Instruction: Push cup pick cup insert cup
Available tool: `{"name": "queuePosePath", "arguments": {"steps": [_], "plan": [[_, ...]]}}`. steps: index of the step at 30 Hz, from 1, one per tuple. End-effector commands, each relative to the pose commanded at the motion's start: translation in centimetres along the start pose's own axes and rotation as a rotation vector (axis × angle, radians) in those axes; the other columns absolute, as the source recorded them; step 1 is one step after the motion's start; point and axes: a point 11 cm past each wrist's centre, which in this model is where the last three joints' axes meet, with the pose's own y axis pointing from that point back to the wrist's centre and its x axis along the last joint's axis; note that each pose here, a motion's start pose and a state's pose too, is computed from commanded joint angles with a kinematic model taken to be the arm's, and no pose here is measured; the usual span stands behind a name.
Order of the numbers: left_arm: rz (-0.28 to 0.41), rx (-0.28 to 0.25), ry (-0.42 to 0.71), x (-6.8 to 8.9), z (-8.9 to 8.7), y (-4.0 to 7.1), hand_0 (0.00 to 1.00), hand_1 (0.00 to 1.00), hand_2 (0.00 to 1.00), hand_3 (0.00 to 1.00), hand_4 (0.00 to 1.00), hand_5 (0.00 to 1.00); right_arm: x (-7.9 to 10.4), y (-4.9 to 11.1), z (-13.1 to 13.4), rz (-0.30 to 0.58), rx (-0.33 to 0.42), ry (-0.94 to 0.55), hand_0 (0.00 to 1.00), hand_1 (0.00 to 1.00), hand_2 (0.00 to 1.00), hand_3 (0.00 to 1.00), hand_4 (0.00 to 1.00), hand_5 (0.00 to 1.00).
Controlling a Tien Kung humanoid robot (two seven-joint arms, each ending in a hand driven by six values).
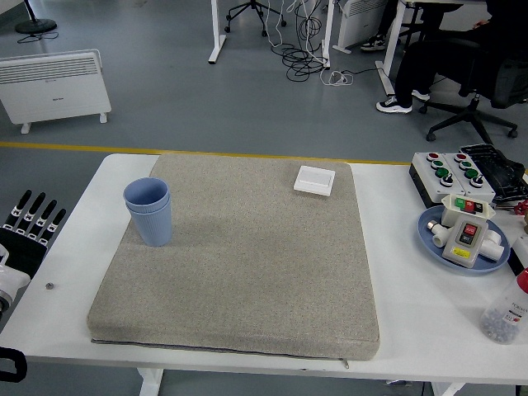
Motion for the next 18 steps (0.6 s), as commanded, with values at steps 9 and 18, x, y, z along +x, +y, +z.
{"name": "queuePosePath", "arguments": {"steps": [9,18], "plan": [[0.017,-0.014,0.003,0.35,0.12,0.03,0.691,0.688,0.67,0.591,0.637,0.998,-0.07,0.03,-0.15,-0.002,0.003,-0.004,0.75,0.61,0.585,0.581,0.109,0.567],[0.029,-0.023,0.004,0.6,0.09,0.06,0.692,0.693,0.671,0.588,0.638,0.998,-0.09,0.06,-0.32,-0.002,0.005,0.0,0.751,0.61,0.584,0.581,0.109,0.567]]}}
